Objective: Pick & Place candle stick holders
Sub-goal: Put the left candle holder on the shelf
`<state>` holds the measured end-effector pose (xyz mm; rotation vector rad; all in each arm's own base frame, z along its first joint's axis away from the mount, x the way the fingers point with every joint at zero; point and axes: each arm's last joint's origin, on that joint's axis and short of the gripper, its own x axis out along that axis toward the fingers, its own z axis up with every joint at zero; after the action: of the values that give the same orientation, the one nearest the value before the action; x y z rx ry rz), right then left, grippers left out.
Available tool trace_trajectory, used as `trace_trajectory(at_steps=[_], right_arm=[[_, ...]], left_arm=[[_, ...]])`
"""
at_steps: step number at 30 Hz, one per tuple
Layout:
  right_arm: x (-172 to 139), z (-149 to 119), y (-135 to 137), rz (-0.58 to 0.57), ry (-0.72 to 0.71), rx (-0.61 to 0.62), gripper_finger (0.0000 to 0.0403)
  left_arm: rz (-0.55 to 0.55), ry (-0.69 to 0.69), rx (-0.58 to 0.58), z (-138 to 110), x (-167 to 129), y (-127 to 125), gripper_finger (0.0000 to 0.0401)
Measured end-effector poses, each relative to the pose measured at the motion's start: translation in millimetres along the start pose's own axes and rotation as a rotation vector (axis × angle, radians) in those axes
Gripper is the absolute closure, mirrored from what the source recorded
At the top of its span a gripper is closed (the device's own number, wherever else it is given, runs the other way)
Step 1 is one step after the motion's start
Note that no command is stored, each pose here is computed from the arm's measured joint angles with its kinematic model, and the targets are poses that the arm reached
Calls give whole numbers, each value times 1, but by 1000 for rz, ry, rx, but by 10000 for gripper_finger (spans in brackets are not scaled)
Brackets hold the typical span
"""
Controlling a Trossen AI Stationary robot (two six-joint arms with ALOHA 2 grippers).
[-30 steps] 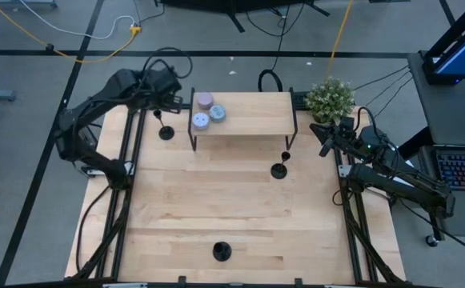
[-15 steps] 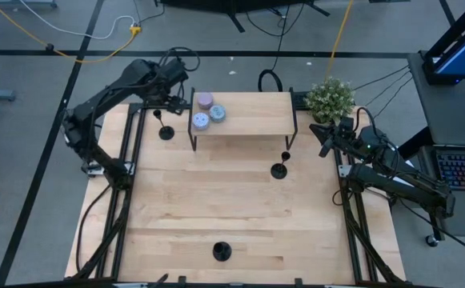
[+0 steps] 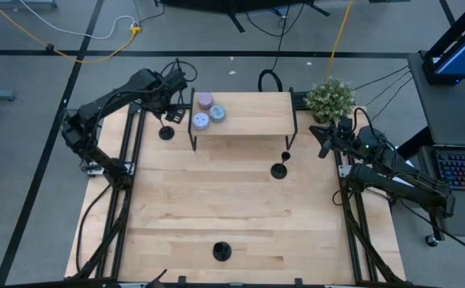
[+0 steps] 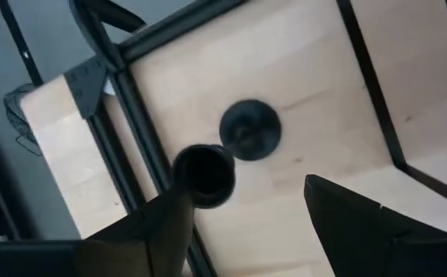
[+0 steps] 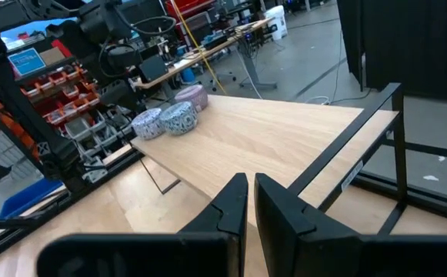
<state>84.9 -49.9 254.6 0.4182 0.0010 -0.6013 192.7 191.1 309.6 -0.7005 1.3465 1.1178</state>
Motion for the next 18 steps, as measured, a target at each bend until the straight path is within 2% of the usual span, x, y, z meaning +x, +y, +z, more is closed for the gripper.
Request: trace_trajectory(at_steps=[12,18], right_arm=[[0,0,0,-1,-1,0,385],[0,0,0,-1,-1,3,385]], left_arm=[[-45,10,38,2,3,0,168],[-56,35,42,3,18,0,179]])
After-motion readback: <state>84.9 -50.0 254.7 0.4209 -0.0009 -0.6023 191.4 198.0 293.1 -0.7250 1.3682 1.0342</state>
